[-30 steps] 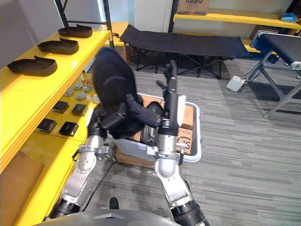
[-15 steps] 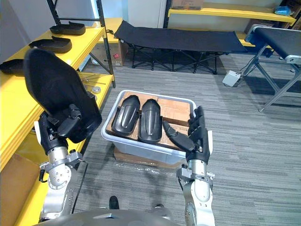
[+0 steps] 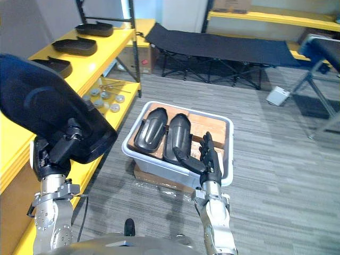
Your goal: Walk over and take three plastic housings, then place them on the shelf
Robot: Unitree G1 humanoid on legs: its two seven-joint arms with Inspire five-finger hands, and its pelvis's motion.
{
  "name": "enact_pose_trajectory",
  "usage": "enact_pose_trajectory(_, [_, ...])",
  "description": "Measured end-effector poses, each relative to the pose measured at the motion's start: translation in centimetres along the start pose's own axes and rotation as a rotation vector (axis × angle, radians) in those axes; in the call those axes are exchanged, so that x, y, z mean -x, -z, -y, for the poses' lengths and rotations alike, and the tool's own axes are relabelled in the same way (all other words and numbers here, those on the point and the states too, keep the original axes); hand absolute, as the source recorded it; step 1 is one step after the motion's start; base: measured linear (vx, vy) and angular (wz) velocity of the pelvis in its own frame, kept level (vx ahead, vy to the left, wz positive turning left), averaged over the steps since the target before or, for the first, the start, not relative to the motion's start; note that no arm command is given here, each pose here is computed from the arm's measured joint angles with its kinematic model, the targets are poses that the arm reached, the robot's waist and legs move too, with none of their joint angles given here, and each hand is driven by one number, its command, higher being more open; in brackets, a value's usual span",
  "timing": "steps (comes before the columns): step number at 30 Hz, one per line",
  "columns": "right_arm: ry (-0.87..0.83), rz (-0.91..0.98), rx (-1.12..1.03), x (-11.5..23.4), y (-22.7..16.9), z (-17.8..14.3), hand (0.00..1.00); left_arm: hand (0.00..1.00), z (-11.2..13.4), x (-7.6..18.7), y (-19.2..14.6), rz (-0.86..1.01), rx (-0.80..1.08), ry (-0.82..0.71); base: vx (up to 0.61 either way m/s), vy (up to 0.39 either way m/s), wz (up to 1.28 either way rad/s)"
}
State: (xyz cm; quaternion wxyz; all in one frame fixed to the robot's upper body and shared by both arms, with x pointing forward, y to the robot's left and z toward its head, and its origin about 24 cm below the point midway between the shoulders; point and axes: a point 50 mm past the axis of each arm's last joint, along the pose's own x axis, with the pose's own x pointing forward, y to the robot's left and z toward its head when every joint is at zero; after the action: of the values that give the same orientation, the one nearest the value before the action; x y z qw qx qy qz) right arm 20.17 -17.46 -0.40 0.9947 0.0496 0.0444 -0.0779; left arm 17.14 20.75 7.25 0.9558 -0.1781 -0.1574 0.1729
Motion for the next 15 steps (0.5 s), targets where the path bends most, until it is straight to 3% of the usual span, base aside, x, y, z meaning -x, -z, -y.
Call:
enact_pose_trajectory(10, [-0.08,0.064,0.042,-1.9,-1.6,-2.3,1.0,0.0,-1.8,1.8,-1.9,0.031,-0.034,-0.041,0.0,-0.02,0.36])
enact_pose_trajectory(15, [-0.036,-0.005,0.053,-1.3,-0.6,-1.2,1.0,0.0,-0.9,1.7,-1.6,0.016,-0.003,0.075,-0.02,0.006,0.77])
